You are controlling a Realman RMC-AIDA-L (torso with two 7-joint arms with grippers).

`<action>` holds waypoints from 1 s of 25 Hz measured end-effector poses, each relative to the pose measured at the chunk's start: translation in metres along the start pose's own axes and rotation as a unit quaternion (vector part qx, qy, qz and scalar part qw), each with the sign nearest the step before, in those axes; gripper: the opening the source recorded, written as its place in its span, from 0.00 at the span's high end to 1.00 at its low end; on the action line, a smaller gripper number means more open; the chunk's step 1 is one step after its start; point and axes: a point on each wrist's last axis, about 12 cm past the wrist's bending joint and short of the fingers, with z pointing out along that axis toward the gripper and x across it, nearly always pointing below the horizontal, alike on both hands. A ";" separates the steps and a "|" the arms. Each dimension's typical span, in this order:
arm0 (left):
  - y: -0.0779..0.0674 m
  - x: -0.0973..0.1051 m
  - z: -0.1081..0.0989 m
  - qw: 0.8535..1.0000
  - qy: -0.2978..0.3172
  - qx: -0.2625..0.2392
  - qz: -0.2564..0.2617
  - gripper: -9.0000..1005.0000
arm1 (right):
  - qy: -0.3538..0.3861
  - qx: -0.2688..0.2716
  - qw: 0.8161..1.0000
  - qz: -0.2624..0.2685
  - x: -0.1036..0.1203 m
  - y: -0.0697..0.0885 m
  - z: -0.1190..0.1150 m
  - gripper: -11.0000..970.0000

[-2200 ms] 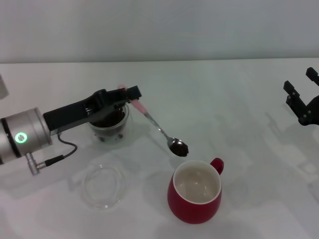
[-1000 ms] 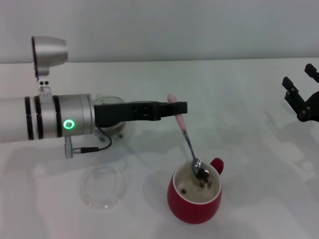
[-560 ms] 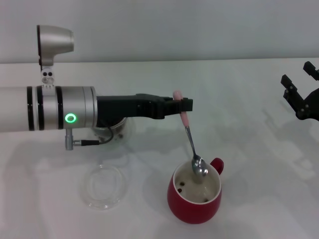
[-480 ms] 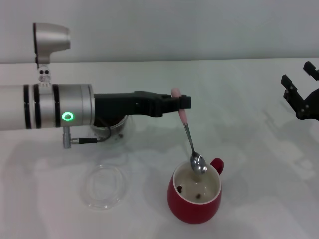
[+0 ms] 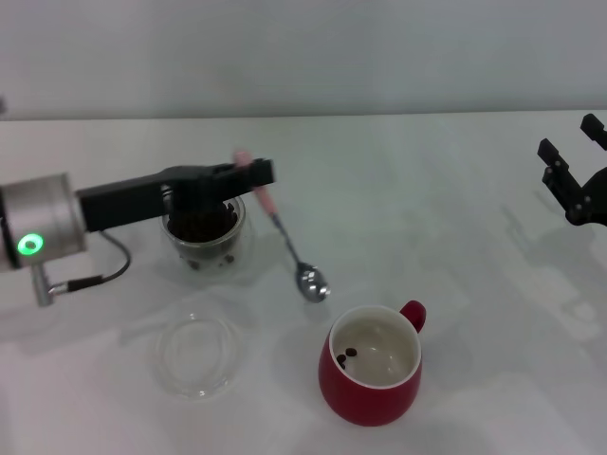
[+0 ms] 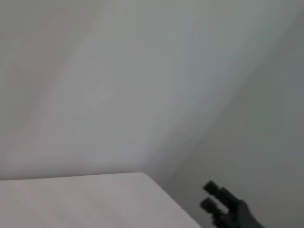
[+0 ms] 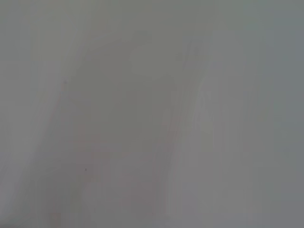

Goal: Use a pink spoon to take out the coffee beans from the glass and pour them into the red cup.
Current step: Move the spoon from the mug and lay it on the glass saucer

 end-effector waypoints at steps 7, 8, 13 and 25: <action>0.012 0.032 -0.039 0.998 -0.040 -0.051 -0.023 0.86 | -0.001 0.000 1.000 -0.001 -0.001 -0.001 0.003 0.41; 0.013 0.037 -0.046 0.997 -0.049 -0.060 -0.028 0.86 | -0.001 0.000 1.000 -0.001 -0.001 -0.001 0.003 0.41; 0.016 0.054 -0.067 0.992 -0.072 -0.088 -0.045 0.86 | 0.003 -0.001 1.000 -0.002 -0.001 -0.002 0.007 0.41; 0.026 0.083 -0.067 0.986 -0.067 -0.133 -0.075 0.86 | 0.015 -0.002 1.000 -0.006 0.001 -0.002 0.014 0.41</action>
